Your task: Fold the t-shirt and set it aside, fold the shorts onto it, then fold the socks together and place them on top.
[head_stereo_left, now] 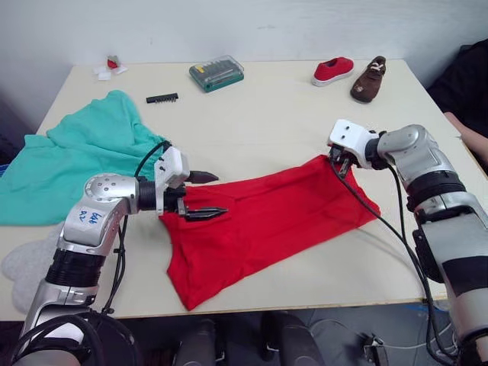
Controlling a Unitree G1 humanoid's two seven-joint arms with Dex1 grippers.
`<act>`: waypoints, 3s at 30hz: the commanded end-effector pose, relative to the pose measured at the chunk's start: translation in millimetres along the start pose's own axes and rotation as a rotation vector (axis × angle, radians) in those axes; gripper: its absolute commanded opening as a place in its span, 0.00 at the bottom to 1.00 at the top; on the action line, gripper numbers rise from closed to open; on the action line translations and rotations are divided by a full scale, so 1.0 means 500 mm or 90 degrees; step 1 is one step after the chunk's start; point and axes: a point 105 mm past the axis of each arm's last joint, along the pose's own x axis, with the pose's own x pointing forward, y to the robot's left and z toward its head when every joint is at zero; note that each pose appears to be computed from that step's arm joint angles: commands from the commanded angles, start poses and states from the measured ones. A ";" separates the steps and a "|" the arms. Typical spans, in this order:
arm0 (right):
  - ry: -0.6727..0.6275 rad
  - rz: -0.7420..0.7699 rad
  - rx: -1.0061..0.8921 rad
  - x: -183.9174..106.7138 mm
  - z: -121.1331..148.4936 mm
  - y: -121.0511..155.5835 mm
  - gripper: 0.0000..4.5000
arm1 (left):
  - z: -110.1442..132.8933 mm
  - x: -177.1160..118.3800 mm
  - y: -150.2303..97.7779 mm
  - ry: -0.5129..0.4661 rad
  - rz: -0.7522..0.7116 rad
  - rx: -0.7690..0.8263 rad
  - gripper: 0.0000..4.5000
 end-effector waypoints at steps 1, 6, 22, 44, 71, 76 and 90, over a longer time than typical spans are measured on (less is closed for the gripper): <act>-0.004 -0.012 -0.046 -0.006 0.005 -0.010 0.01 | 0.037 -0.010 0.001 -0.037 0.013 0.030 1.00; -0.009 -0.015 -0.041 -0.011 -0.003 -0.011 0.17 | 0.060 -0.008 -0.007 -0.070 -0.006 0.027 1.00; -0.117 -0.153 0.294 -0.269 -0.029 0.005 1.00 | 0.060 0.016 0.067 -0.033 -0.068 0.035 1.00; -0.043 -0.218 0.806 -0.240 -0.086 0.347 1.00 | -0.046 0.106 0.125 0.171 -0.103 0.042 1.00; -0.044 -0.219 0.930 -0.197 -0.105 0.343 1.00 | -0.012 0.094 0.161 0.147 -0.032 0.003 0.71; -0.041 -0.220 0.932 -0.198 -0.108 0.346 1.00 | -0.050 0.102 0.156 0.214 -0.029 0.018 0.85; -0.049 -0.225 0.914 -0.198 -0.104 0.331 1.00 | -0.111 0.121 0.128 0.280 -0.051 -0.031 0.22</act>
